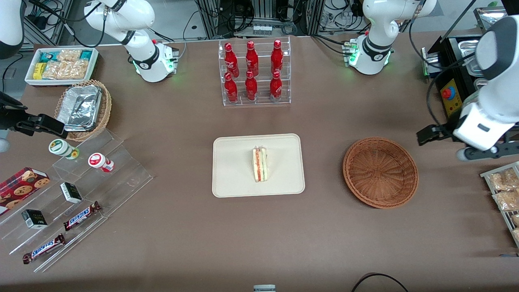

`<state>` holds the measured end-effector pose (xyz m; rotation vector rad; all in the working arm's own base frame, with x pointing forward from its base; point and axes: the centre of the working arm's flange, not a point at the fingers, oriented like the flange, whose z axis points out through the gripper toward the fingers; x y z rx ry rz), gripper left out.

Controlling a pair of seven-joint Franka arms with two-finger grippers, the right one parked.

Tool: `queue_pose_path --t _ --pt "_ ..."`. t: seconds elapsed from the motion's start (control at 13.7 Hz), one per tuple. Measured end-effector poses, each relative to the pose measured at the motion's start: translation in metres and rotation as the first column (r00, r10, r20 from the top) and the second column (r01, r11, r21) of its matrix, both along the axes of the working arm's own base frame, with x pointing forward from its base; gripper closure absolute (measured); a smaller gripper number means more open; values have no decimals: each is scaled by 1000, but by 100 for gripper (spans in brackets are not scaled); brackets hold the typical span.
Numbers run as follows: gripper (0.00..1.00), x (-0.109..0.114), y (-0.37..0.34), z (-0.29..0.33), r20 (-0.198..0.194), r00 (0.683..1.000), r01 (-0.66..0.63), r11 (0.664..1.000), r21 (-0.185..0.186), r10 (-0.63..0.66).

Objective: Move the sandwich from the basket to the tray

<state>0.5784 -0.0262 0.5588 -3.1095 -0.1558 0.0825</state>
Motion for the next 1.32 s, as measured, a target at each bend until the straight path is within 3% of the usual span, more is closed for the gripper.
queue_pose_path --t 0.66,1.1,1.32 --pt "0 -33 0 39 30 997 72 997 -19 -71" --pt "0 -23 3 53 73 994 89 996 -26 -87" --pt "0 -20 4 51 69 994 90 996 -27 -88"
